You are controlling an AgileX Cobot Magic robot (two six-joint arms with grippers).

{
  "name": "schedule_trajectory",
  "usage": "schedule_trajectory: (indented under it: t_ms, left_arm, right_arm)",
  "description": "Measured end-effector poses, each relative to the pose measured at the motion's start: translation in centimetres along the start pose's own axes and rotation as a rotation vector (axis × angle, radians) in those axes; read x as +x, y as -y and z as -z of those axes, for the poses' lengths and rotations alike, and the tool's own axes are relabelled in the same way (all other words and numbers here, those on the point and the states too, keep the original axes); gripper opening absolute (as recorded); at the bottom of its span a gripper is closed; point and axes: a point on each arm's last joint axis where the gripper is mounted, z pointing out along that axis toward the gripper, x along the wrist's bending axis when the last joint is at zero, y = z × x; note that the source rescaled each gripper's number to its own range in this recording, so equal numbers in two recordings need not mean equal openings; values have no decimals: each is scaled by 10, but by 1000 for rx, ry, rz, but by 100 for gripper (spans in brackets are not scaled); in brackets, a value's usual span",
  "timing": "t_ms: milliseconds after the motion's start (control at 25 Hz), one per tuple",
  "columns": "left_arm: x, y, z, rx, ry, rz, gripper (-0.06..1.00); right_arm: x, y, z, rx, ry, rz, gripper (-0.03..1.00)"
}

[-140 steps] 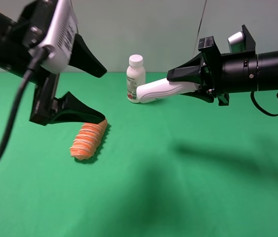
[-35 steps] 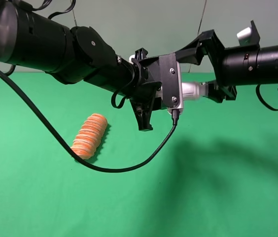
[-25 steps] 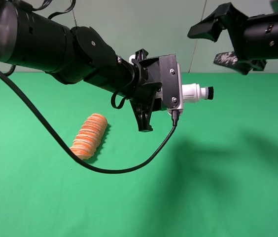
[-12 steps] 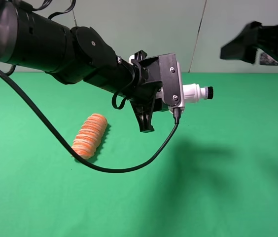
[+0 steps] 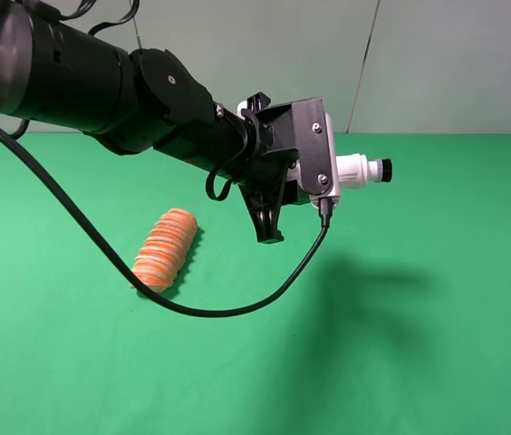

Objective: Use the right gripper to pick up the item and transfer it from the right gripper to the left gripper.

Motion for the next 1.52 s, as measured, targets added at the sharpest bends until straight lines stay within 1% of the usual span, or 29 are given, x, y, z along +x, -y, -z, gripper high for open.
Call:
schedule_trajectory:
  t_ms: [120, 280, 480, 680, 800, 920, 1160, 1320, 1440, 1520]
  left_arm:
    - [0, 0, 0, 0, 0, 0, 0]
    - [0, 0, 0, 0, 0, 1, 0]
    - [0, 0, 0, 0, 3, -1, 0]
    - [0, 0, 0, 0, 3, -1, 0]
    - [0, 0, 0, 0, 3, 0, 0]
    - [0, 0, 0, 0, 3, 0, 0]
    - [0, 0, 0, 0, 2, 0, 0]
    - [0, 0, 0, 0, 2, 0, 0]
    - [0, 0, 0, 0, 2, 0, 0]
    - [0, 0, 0, 0, 2, 2, 0]
  right_arm:
    - [1, 21, 22, -15, 1, 11, 100]
    - [3, 49, 43, 3, 1, 12, 100]
    - [4, 79, 53, -36, -1, -12, 100]
    - [5, 99, 56, -82, -1, -16, 100]
    - [4, 104, 56, -88, 1, -15, 100]
    - [3, 104, 55, -86, 17, -6, 100]
    - [3, 104, 55, -87, 22, -4, 100]
    - [4, 104, 55, -88, 11, -38, 100]
    - [4, 104, 55, -89, 40, -55, 100]
    - [4, 104, 55, -91, 78, -75, 100]
